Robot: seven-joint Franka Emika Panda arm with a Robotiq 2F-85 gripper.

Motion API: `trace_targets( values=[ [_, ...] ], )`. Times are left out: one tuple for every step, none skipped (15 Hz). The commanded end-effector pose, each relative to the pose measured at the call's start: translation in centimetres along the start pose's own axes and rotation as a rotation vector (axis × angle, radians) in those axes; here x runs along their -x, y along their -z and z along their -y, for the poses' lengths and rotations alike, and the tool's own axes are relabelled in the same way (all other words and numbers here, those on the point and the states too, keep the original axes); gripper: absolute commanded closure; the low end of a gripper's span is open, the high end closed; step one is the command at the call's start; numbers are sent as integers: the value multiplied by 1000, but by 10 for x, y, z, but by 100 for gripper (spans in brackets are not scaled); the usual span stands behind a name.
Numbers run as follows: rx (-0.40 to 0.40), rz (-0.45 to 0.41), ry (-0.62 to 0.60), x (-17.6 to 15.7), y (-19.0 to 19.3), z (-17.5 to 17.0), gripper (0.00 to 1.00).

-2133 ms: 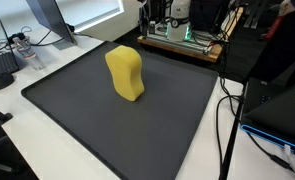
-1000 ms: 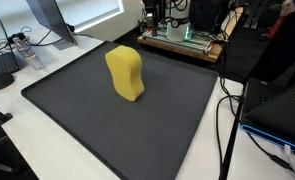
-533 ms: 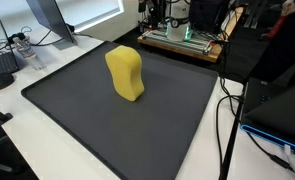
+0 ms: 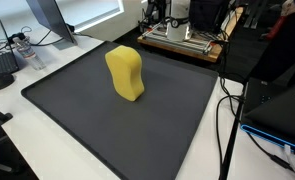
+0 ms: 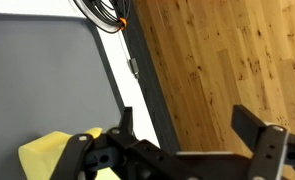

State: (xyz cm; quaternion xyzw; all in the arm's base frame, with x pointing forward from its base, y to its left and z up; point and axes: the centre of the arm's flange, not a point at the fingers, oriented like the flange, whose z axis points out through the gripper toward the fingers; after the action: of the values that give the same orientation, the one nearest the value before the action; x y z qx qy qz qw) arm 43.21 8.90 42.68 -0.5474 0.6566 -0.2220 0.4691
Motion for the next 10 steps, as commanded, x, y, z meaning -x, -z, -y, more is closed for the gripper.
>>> trace_targets(
  values=[
    [-5, -4, 3, 0, 1, 1, 0],
    [-7, -7, 3, -1, 1, 2, 0],
    [-8, -8, 1, -1, 2, 3, 0],
    [21, -58, -8, 1, 0, 4, 0],
    [31, -83, 2, 3, -2, 4, 0],
    [69, -114, 2, 4, -2, 2, 0],
    [96, -143, 6, 5, -4, 0, 0],
    [117, -175, 15, 7, -6, -3, 0],
    [145, -205, 21, 10, -8, -6, 0],
    [170, -222, 29, 13, -9, -10, 0]
  ],
)
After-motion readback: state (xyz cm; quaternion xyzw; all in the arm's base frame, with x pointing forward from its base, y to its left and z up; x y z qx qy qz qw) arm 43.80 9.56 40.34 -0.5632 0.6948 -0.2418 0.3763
